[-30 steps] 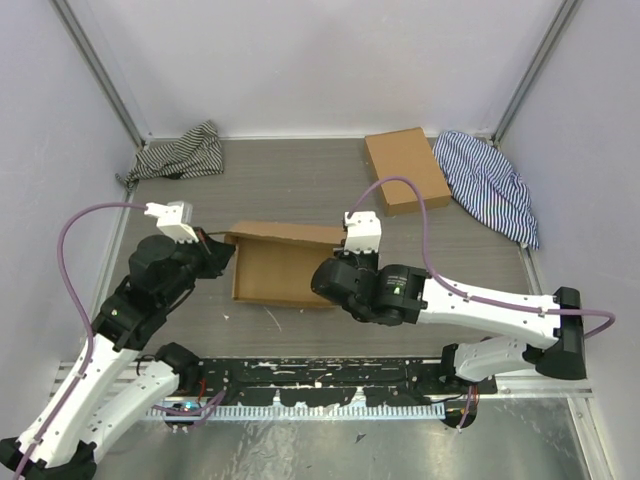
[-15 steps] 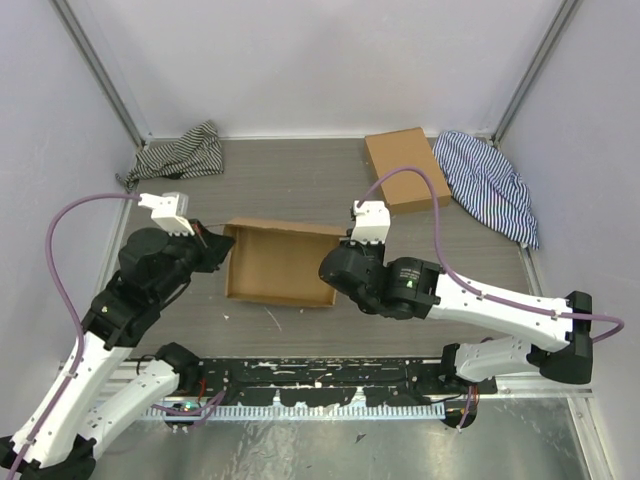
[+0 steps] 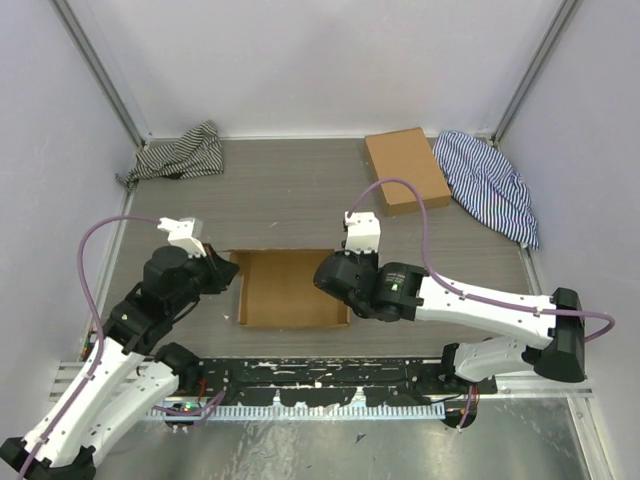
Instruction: Fold the paper box
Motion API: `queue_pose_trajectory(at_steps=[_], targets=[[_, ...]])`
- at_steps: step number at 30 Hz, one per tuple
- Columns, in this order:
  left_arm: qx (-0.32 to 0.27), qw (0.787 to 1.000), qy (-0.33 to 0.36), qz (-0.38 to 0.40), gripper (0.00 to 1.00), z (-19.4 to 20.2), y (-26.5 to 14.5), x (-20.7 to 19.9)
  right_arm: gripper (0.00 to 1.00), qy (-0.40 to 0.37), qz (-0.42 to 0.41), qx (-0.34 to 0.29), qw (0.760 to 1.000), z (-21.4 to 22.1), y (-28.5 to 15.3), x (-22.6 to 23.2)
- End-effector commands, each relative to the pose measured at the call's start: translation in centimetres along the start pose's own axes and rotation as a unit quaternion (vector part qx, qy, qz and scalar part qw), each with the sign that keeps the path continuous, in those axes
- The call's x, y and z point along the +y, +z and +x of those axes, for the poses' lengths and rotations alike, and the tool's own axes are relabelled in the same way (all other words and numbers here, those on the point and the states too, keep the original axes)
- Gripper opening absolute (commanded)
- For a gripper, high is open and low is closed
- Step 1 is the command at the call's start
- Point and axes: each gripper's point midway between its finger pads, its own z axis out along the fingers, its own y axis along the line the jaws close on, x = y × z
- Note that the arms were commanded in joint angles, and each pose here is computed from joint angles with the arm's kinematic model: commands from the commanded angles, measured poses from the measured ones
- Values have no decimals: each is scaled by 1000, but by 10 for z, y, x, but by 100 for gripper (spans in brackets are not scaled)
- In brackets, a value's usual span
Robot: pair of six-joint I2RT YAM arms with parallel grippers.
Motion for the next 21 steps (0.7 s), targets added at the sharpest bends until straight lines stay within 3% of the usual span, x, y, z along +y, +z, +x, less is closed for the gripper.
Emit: queue_pose_trajectory(at_steps=[1, 5, 10, 14, 21], targets=[[-4, 1000, -22, 1, 14, 9, 1, 4, 12, 25, -4, 18, 1000, 17, 6, 4], [10, 999, -30, -1, 24, 21, 2, 8, 15, 21, -4, 57, 998, 47, 11, 2], [33, 999, -35, 5, 31, 34, -3, 9, 30, 19, -20, 100, 995, 71, 8, 3], [48, 997, -58, 30, 36, 41, -11, 0, 51, -5, -74, 144, 987, 83, -5, 13], [70, 989, -97, 84, 37, 42, -30, -24, 61, -69, -198, 201, 957, 85, -43, 32]])
